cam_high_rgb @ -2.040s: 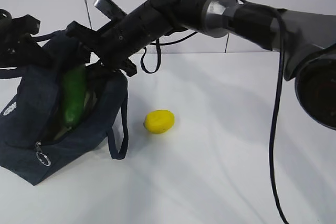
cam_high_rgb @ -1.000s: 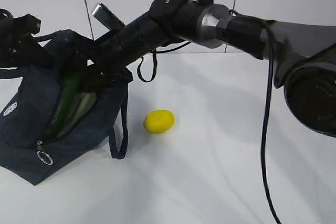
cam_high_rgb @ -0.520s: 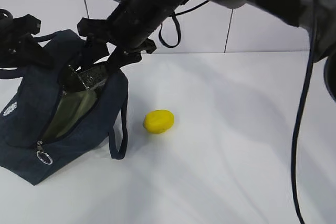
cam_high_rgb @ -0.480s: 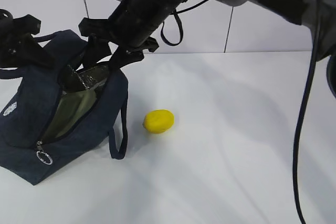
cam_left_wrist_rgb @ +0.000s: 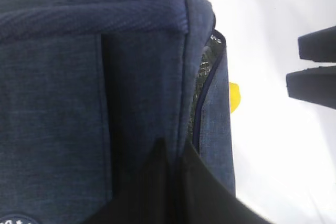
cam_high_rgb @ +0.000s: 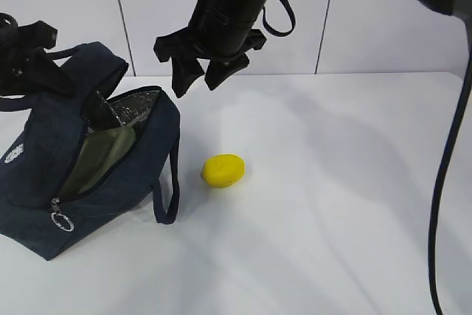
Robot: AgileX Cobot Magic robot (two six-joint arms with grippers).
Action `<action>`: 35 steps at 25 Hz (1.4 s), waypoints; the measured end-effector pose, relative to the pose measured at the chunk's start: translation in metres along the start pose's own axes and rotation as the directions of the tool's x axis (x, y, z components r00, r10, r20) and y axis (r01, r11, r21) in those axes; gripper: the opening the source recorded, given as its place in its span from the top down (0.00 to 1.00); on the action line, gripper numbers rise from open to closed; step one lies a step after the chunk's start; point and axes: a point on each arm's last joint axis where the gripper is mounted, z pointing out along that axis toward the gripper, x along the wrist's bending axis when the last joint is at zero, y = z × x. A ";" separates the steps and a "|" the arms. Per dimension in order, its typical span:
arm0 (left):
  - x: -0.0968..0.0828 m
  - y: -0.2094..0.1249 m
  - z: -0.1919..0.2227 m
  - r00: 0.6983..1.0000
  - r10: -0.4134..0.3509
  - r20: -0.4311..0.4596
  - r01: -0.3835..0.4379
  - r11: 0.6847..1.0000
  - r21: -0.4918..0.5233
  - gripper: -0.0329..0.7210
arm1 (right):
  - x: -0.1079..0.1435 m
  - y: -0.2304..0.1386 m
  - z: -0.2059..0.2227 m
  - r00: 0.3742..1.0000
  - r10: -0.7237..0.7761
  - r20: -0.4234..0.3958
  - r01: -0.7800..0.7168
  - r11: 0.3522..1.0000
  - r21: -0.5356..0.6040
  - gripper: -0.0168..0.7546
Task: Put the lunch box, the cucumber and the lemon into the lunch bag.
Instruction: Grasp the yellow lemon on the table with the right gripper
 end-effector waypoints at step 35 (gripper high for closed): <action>0.001 -0.003 0.000 1.000 0.022 -0.011 -0.021 0.999 0.031 0.96 | -0.042 -0.036 0.024 0.621 -0.783 -0.040 0.765 0.594 0.247 0.42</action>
